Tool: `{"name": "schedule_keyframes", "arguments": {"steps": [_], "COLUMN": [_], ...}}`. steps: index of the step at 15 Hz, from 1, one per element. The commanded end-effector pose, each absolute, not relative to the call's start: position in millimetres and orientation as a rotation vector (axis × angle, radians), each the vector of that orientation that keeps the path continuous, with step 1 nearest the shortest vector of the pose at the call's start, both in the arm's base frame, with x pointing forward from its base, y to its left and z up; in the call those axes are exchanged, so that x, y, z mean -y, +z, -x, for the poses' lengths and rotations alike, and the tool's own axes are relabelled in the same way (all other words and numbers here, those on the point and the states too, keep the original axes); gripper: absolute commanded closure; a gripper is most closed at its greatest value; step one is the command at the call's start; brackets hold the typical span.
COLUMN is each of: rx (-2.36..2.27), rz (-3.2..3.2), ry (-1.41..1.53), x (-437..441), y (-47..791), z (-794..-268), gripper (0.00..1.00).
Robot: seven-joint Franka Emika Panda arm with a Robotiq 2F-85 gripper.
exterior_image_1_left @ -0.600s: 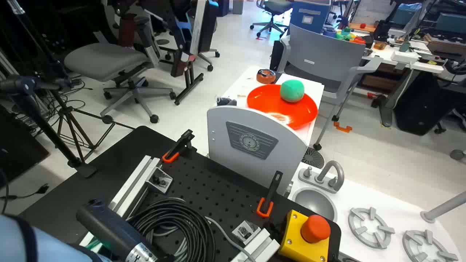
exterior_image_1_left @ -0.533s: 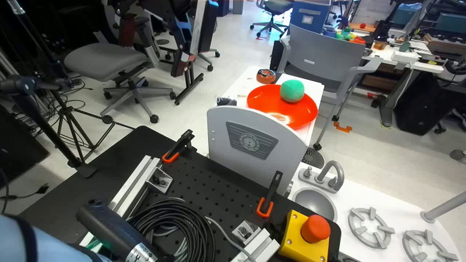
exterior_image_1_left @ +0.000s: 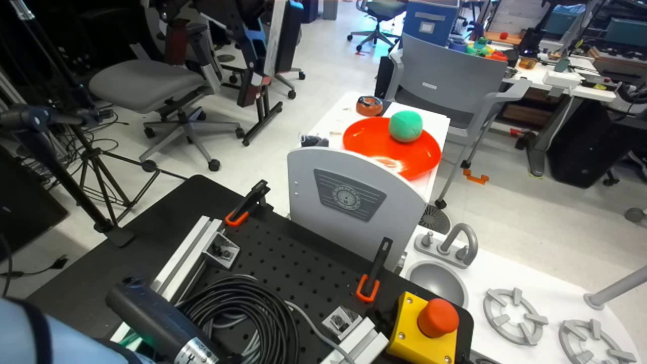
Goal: Pick up the grey bear and put it on the red plate
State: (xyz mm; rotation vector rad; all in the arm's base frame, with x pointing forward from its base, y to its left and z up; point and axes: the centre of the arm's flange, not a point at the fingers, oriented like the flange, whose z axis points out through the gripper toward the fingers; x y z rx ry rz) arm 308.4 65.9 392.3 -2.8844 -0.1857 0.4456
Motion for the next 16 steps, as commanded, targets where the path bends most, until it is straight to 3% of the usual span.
{"name": "schedule_keyframes", "arguments": {"steps": [1,10,16], "rx": [0.186,0.186,0.111], "rz": [2.884,2.884,2.787], "ry": [0.446,0.446,0.389], "x": [-66,-66,-18], "y": [392,392,387], "z": [-308,-308,-309], "gripper": [0.00,0.00,0.00]}}
